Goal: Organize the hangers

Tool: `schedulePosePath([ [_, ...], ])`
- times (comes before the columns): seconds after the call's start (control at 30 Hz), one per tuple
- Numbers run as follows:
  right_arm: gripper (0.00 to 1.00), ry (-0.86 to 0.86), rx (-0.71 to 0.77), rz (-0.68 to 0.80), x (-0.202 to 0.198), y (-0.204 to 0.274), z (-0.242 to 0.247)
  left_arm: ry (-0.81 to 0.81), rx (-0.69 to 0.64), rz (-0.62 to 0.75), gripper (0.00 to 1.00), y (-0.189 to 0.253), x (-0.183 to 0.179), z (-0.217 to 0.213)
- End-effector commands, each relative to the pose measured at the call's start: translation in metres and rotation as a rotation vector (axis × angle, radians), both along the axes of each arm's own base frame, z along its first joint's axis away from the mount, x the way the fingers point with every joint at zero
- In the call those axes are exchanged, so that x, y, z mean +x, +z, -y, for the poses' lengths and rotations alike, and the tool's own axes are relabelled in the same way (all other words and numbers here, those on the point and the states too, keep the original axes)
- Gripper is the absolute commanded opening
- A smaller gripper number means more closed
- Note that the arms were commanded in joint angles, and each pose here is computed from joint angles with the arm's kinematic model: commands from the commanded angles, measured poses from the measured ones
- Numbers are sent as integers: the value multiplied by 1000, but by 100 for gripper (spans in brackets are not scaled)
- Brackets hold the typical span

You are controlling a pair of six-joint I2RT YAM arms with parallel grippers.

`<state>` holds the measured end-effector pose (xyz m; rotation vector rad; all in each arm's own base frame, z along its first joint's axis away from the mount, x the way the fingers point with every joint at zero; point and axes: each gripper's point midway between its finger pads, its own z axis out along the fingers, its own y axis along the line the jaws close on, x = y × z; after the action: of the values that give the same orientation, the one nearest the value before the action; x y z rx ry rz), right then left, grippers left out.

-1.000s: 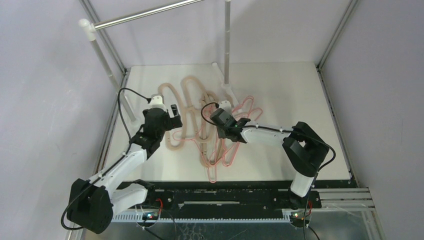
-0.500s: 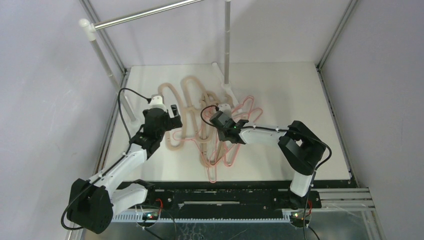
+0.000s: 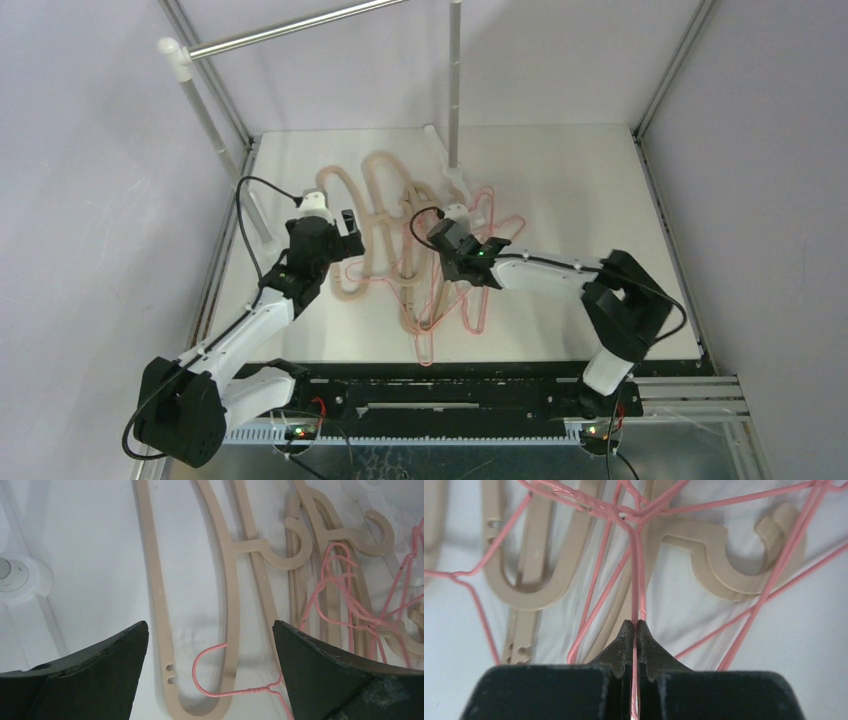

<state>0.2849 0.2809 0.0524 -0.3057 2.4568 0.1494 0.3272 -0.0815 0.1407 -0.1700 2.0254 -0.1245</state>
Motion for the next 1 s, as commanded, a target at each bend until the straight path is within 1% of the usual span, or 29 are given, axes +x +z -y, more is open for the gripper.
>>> schedulePosePath([
  [0.0,0,19,95,109,1,62,3,18,-16,25,100,0,0,-1],
  [0.2,0,25,156,163,-1,91,6,18,-15,15,99,-4,0,-1],
  [0.37,0,47,257,193,-6,127,5,22,-11,17,99,-4,-1,-2],
  [0.67,0,153,554,312,-32,254,6,23,-17,16,99,-4,0,-2],
  [0.73,0,185,602,311,-39,272,7,20,-19,14,99,-5,0,-1],
  [0.8,0,229,696,324,-47,306,6,20,-21,13,99,-5,0,0],
  [0.97,0,335,868,286,-57,350,-1,17,-24,14,99,-3,1,0],
])
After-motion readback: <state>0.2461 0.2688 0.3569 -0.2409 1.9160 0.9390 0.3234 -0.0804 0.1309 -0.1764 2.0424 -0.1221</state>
